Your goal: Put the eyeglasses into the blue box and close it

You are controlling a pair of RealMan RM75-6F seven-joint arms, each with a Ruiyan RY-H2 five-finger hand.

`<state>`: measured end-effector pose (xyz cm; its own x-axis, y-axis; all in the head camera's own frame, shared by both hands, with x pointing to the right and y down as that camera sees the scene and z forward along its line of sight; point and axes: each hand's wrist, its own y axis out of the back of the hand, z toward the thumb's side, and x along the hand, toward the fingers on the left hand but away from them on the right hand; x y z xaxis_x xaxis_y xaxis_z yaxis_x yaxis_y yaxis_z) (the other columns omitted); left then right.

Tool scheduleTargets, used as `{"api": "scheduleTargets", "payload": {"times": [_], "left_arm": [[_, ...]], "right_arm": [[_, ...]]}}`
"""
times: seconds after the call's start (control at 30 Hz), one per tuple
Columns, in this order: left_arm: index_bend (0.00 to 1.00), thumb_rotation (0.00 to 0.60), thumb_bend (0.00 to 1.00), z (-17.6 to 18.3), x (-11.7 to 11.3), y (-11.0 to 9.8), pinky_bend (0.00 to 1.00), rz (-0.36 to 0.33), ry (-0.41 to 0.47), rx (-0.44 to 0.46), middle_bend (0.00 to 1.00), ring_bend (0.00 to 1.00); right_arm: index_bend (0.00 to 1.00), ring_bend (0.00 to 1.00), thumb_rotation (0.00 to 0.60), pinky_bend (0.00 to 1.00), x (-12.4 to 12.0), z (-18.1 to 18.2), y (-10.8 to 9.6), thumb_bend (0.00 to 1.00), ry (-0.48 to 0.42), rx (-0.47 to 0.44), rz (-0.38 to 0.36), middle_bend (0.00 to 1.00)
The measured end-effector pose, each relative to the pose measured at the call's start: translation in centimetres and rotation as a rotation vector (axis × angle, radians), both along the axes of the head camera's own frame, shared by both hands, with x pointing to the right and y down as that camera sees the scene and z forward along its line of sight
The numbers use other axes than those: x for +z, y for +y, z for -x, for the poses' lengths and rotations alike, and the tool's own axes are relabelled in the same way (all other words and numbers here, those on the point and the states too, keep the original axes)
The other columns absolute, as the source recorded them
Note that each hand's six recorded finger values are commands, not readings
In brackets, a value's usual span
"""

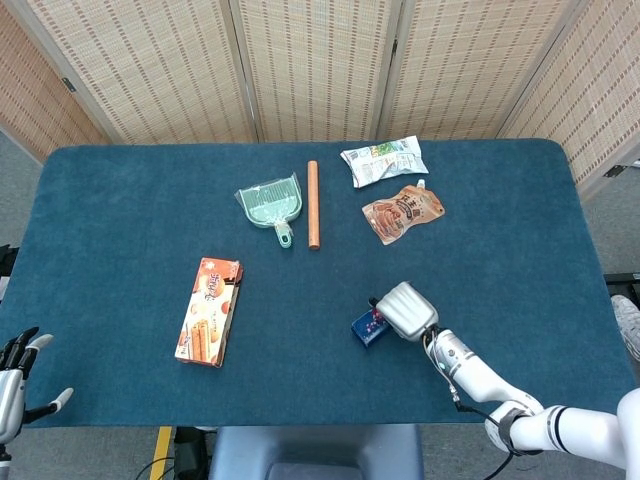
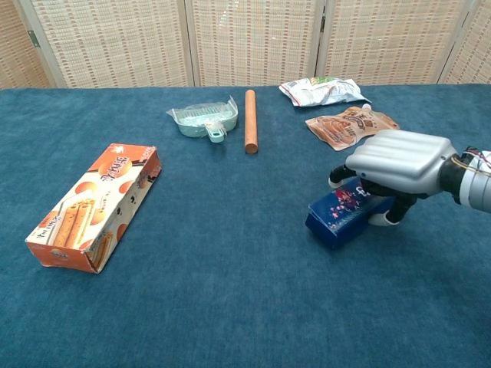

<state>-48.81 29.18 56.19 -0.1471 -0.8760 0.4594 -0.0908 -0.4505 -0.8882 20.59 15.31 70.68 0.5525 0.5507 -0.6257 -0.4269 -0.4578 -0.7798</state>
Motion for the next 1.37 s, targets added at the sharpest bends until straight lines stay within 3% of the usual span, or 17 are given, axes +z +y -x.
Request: {"api": "scheduleTargets", "payload": {"times": [0.07,0.13,0.4,0.6,0.77,0.87,1.03,1.13,1.37], "left_arm": [[0.23,0.6,0.19,0.0,0.0,-0.1,0.24,-0.001,0.0,0.001,0.14,0.15],[0.23,0.6,0.19,0.0,0.0,-0.1,0.24,-0.001,0.0,0.001,0.14,0.15],[0.23,0.6,0.19,-0.2,0.2,-0.4,0.24,0.0,0.003,0.009,0.14,0.15],[0.23,0.6,0.19,-0.4,0.4,-0.8,0.24,-0.001,0.004,0.017,0.14,0.15],[0.23,0.6,0.19,-0.7,0.8,-1.5,0.24,-0.001,0.005,0.029,0.14,0.15],[0.23,0.6,0.19,-1.0,1.1,-1.9,0.24,-0.004,0.008,0.038,0.14,0.15],[0.23,0.6,0.19,-1.7,1.6,-2.8,0.24,-0.019,0.019,0.054,0.14,0.15],[0.23,0.6,0.19,-2.2,1.9,-3.2,0.24,-0.03,0.022,0.064,0.14,0.15],[0.23,0.6,0.19,-3.3,2.5,-4.2,0.24,-0.045,0.033,0.09,0.14,0.15]], "right_arm": [[0.09,1.0,0.6,0.99,0.0,0.0,0.0,0.37,-0.003,0.014,0.008,0.94],[0.0,1.0,0.6,0.99,0.0,-0.1,0.1,0.36,-0.007,0.032,0.022,0.93],[0.0,1.0,0.6,0.99,-0.8,-1.7,-0.3,0.36,-0.013,0.1,0.025,0.89],[0.0,0.95,0.6,0.99,-3.3,-4.3,-1.4,0.37,-0.05,0.204,-0.02,0.81],[0.22,0.82,0.6,0.92,-6.6,-8.0,-2.2,0.36,-0.056,0.299,-0.094,0.72],[0.29,0.72,0.6,0.85,-8.8,-10.7,-2.2,0.37,-0.043,0.351,-0.139,0.65],[0.31,0.48,0.6,0.65,-11.9,-14.7,-1.2,0.37,-0.026,0.441,-0.203,0.51],[0.31,0.43,0.6,0.62,-13.4,-16.7,-0.1,0.37,-0.025,0.502,-0.235,0.47],[0.31,0.43,0.6,0.61,-15.8,-20.8,2.9,0.37,-0.005,0.626,-0.275,0.46]]}}
